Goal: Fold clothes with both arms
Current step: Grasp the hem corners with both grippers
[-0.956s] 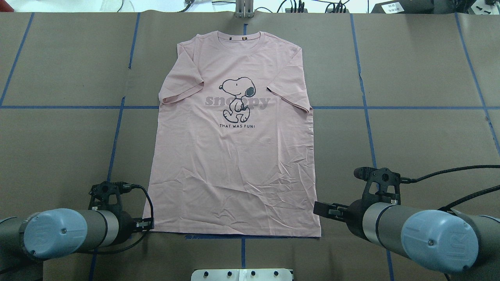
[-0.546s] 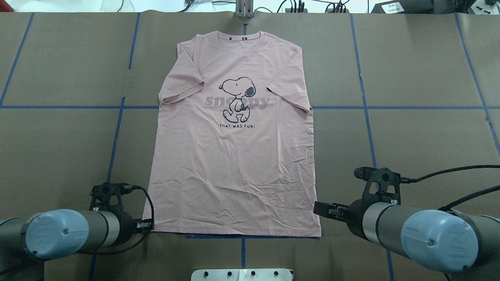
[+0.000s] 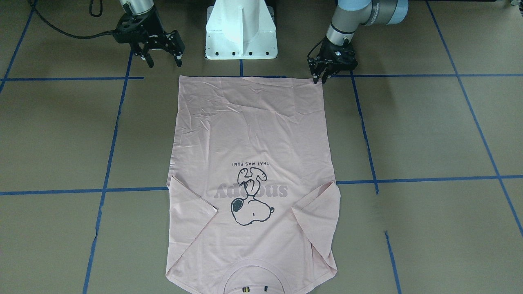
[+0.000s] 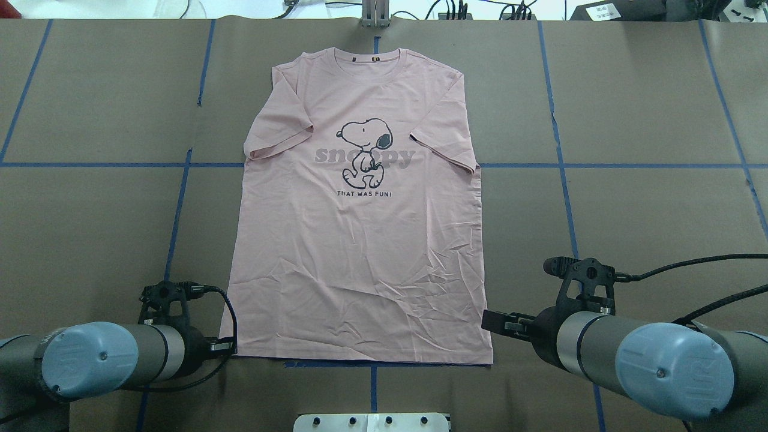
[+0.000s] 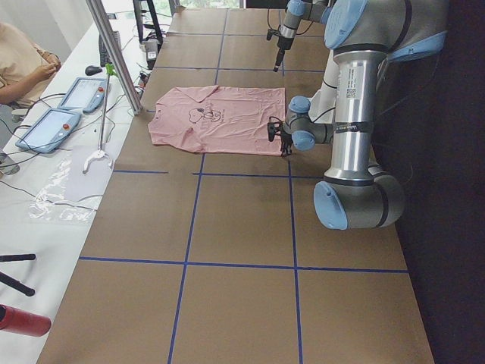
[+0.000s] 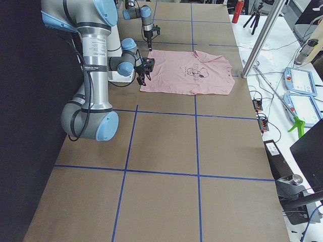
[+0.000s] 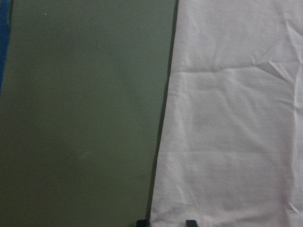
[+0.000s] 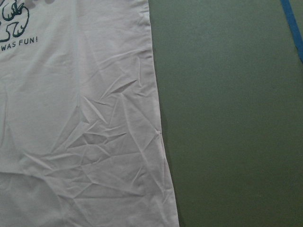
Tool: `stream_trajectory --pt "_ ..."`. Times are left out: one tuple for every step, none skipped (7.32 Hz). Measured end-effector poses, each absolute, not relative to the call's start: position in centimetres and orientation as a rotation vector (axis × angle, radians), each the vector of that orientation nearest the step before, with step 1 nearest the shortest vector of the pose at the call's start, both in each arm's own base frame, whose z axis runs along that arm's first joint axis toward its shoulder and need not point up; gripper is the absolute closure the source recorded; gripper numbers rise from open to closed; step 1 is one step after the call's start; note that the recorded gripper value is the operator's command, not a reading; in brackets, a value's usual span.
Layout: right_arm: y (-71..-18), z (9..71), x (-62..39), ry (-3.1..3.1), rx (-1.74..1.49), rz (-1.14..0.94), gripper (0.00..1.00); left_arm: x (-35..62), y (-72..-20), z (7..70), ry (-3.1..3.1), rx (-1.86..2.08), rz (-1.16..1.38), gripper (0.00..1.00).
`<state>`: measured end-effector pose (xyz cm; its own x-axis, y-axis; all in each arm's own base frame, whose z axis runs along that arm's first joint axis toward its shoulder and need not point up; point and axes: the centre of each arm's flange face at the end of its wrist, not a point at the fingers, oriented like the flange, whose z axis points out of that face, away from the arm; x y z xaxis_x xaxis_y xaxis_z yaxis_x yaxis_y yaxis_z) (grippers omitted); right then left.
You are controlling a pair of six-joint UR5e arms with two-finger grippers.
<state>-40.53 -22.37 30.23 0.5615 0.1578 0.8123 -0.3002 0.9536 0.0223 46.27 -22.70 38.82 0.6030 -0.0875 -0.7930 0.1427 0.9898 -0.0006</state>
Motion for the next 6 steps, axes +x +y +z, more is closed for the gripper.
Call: stream_trajectory --pt "-22.4 30.2 -40.5 -0.938 0.165 0.271 0.04 46.3 -22.7 38.8 0.915 0.063 -0.132 1.0" --pt "-22.3 30.3 -40.6 -0.937 0.164 0.269 0.04 46.3 -22.7 38.8 0.915 0.062 -0.13 1.0" --pt "-22.2 30.3 -40.7 -0.936 0.163 0.268 0.07 46.3 -22.7 38.7 0.917 0.062 -0.128 1.0" --pt "-22.0 30.4 -40.9 -0.935 0.159 0.268 0.21 46.1 -22.7 38.4 0.923 0.063 -0.127 1.0" --pt "-21.3 30.5 -41.5 -0.934 0.153 0.286 0.3 45.9 -22.6 38.0 0.93 0.064 -0.127 1.0" --pt "-20.2 30.9 -43.0 -0.927 0.16 0.322 0.33 45.8 -22.6 37.7 0.935 0.065 -0.127 1.0"
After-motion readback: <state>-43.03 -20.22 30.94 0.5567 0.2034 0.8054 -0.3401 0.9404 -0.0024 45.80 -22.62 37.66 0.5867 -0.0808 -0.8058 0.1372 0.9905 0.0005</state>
